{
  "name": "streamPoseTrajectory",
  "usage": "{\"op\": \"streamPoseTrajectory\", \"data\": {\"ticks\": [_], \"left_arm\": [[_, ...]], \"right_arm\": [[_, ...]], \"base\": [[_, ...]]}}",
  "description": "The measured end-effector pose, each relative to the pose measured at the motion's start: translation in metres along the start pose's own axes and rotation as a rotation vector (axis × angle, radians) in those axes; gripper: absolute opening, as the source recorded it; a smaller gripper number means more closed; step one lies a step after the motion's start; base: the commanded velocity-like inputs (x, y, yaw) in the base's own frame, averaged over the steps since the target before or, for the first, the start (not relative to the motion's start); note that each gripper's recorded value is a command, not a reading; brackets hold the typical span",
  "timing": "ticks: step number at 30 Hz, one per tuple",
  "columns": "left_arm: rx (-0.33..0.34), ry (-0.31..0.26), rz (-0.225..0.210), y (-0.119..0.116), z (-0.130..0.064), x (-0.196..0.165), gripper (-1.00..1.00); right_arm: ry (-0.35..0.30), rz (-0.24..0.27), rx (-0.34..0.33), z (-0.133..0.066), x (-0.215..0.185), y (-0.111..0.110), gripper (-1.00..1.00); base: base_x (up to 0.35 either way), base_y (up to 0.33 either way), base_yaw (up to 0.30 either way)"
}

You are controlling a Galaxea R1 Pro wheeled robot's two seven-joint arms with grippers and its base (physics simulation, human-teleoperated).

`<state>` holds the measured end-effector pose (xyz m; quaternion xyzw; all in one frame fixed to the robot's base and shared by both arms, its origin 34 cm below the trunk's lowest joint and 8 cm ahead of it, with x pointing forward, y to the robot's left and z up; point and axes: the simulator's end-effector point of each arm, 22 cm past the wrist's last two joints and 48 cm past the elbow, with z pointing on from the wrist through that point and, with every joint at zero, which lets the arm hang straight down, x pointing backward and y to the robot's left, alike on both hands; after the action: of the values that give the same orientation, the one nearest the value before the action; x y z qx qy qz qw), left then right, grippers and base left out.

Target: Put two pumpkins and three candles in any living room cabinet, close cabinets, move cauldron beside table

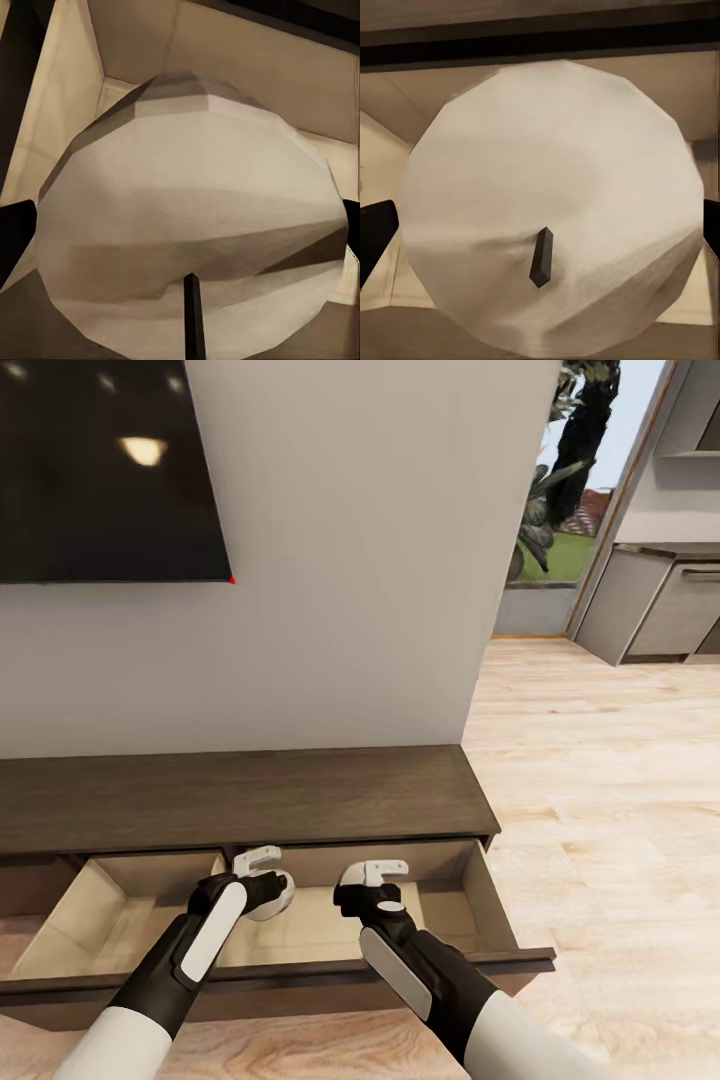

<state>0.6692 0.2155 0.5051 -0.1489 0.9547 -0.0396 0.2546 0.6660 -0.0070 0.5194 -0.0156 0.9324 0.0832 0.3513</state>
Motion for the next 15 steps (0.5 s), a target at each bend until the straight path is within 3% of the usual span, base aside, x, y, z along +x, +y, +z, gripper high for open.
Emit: {"op": "streamPoseTrajectory", "data": {"ticks": [8, 15], "left_arm": [[0.0, 0.001, 0.001, 0.0003, 0.0001, 0.0, -1.0], [-0.001, 0.001, 0.0, 0.0013, 0.0001, -0.0001, -1.0]], "right_arm": [[-0.014, 0.009, -0.004, -0.0002, -0.0033, 0.0008, -1.0], [-0.015, 0.009, -0.004, -0.0003, -0.0038, 0.001, -1.0]], "base": [[0.009, -0.014, -0.133], [0.034, 0.067, -0.022]]}}
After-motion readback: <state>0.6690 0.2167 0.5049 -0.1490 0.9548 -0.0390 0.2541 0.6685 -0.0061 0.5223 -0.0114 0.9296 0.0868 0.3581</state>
